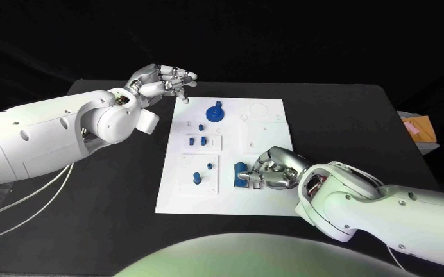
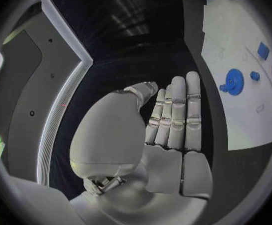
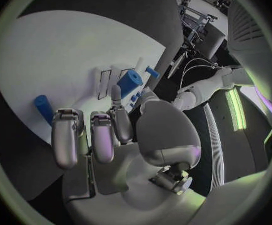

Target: Assemble the parts on the task board

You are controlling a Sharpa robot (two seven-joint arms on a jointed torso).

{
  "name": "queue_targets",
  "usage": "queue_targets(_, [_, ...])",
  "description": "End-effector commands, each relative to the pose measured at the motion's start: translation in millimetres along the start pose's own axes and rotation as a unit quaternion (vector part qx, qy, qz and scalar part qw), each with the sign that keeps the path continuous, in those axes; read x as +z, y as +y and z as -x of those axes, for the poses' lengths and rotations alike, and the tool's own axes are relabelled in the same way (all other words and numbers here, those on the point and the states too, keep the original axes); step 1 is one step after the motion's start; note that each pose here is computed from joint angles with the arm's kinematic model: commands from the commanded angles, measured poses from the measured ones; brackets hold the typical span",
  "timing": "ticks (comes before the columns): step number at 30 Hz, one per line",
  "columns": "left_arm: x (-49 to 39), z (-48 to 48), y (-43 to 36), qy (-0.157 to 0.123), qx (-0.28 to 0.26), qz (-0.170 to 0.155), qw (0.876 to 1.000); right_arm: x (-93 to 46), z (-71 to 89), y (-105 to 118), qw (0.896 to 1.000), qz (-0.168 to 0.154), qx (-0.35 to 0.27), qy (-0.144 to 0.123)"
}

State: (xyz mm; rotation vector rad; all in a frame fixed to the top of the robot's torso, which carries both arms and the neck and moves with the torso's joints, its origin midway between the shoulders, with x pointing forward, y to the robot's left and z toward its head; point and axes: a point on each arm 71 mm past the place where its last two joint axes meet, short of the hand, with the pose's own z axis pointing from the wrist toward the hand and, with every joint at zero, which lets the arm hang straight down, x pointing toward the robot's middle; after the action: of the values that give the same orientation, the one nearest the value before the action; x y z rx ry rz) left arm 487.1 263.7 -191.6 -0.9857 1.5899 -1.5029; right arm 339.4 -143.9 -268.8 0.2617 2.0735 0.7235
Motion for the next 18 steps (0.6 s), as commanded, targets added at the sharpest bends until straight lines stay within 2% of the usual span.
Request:
queue_targets(1, [0.1, -1.6, -1.0, 0.007, -0.005, -0.002, 1.0, -4.3, 0.3, 1.1, 1.0, 0.017, -0.016, 0.003])
queue_targets(8, [0.2, -1.6, -0.8, 0.007, -0.005, -0.001, 1.0, -6.7, 1.8, -2.6, 1.0, 0.016, -0.022, 0.007])
queue_targets(18, [0.4, -2.2, -0.7, 0.009, -0.005, -0.001, 1.0, -1.1, 0.3, -2.8, 0.999, 0.011, -0.031, 0.01])
